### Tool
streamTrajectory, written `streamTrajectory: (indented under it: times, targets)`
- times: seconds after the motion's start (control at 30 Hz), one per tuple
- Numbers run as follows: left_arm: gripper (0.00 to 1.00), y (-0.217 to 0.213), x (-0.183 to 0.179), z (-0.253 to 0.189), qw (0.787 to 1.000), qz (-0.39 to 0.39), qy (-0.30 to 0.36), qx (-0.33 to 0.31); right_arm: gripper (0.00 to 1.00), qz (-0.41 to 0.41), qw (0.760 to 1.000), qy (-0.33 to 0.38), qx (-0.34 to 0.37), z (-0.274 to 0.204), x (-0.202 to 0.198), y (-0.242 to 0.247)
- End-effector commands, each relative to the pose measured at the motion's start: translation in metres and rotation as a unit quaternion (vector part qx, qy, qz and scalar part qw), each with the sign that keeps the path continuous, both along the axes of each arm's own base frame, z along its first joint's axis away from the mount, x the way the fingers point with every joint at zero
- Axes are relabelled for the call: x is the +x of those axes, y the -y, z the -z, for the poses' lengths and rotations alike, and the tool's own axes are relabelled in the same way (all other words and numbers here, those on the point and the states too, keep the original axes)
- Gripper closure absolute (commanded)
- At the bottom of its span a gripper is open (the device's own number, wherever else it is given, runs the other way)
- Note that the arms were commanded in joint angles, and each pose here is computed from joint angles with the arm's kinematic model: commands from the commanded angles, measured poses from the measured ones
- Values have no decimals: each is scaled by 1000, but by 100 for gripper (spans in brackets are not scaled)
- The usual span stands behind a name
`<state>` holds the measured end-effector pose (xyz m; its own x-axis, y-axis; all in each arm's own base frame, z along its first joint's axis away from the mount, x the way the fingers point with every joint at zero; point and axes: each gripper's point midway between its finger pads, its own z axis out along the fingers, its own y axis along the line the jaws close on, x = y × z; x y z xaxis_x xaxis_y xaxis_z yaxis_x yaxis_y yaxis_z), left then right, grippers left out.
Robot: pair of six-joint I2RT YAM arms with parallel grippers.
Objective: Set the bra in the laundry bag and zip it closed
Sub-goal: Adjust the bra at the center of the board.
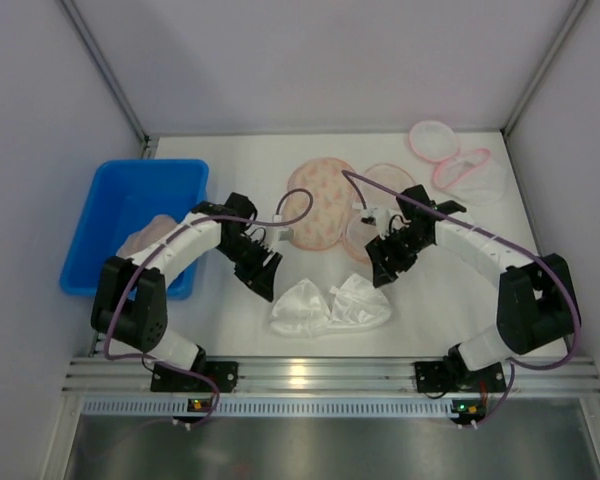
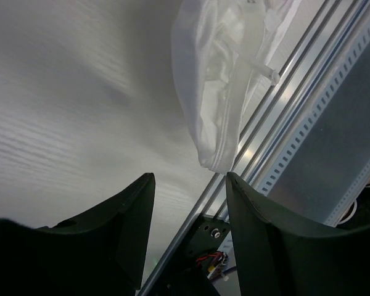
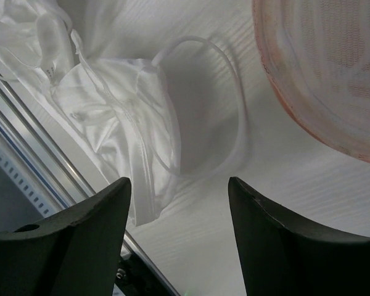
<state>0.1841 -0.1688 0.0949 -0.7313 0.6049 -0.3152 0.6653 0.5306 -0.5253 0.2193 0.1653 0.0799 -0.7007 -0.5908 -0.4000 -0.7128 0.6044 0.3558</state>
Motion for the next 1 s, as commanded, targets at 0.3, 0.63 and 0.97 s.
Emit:
streamTrajectory:
  times: [0.3,0.63,0.97]
  targets:
    - [56,38,-23,8,990,29,-127,-47,37,-4,999,-4,50,-6,1,-18]
    - [100,42,18,23,994,-44,-103,-19,39,34,998,-15,51,-4,9,-8]
    - [100,3,93,6,989,-129,-65,-9,33,74,992,-58,86,-5,10,-13]
